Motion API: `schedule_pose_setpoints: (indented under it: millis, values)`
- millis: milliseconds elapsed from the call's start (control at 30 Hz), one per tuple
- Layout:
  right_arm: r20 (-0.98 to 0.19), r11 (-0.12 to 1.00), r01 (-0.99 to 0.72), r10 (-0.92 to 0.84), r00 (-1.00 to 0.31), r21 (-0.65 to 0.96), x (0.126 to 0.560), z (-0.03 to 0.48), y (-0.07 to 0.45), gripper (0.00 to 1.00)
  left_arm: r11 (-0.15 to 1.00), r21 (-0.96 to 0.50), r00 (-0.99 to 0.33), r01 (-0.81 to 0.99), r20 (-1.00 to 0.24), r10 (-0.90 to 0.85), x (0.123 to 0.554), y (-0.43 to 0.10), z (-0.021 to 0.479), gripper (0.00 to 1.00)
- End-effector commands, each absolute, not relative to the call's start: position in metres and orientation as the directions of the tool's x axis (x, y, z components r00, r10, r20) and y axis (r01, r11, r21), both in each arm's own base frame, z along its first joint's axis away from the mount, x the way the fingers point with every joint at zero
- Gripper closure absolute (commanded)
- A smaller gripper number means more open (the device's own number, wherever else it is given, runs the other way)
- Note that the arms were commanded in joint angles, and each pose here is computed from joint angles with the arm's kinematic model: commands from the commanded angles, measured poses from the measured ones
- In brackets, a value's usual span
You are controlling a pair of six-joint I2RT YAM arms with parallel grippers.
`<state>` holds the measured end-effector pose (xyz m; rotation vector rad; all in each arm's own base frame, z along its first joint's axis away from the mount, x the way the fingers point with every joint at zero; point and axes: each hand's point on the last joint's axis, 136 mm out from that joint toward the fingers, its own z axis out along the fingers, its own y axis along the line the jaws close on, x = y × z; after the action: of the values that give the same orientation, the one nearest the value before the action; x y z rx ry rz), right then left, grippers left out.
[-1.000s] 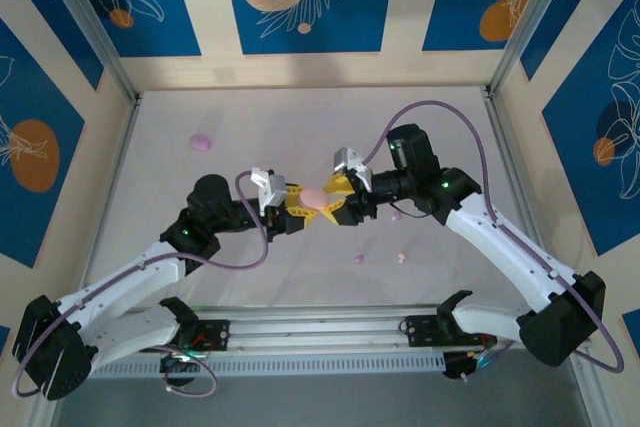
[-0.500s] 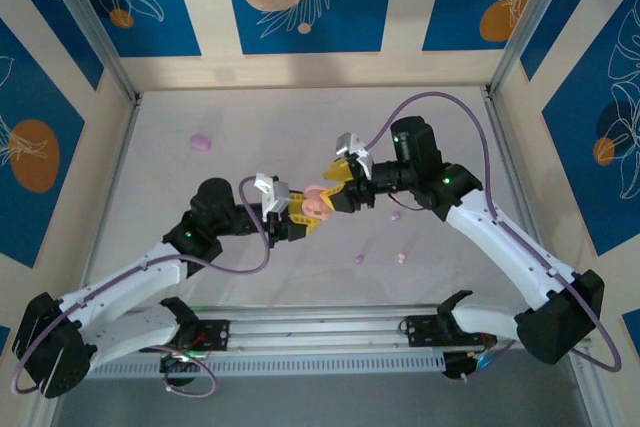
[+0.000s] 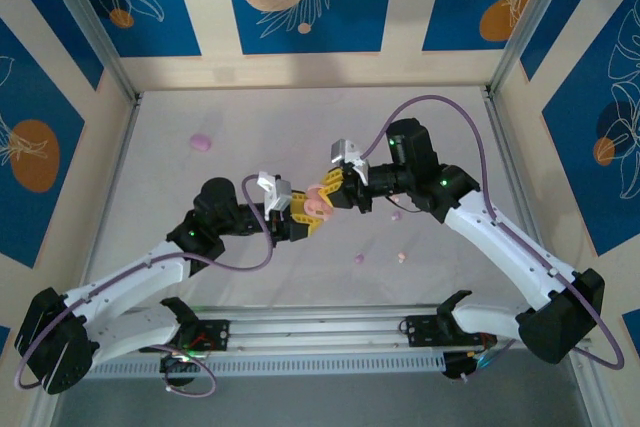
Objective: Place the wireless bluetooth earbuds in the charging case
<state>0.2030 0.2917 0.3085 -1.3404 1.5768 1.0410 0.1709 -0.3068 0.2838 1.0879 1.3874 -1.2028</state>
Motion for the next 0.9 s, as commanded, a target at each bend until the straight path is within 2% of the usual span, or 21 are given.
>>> schedule_pose_setpoints:
  millis: [0,233,467,667,867]
  values:
    - [-0.943,0.09,-0.995,-0.325,-0.076,0.049,0.201,0.32,0.293,0.83,0.095,-0.117,-0.117,0.989,-0.993,-0.001,0.168,-0.309,0.293,0.6]
    - [-0.945,0.107,-0.994,-0.321,-0.057,0.023,0.203,0.32,0.293,0.83,0.098,-0.139,-0.139,0.985,-0.99,0.0,0.171,-0.312,0.293,0.54]
    - [-0.939,0.112,-0.994,-0.341,-0.044,0.006,0.202,0.314,0.295,0.83,0.1,-0.144,-0.145,0.984,-0.989,0.0,0.173,-0.313,0.293,0.54]
    - [-0.935,0.127,-0.991,-0.355,-0.014,-0.033,0.205,0.311,0.295,0.83,0.095,-0.149,-0.149,0.984,-0.989,-0.008,0.172,-0.313,0.295,0.47]
    - [-0.937,0.134,-0.989,-0.35,0.006,-0.056,0.206,0.312,0.295,0.83,0.103,-0.155,-0.155,0.983,-0.988,-0.005,0.173,-0.313,0.293,0.49]
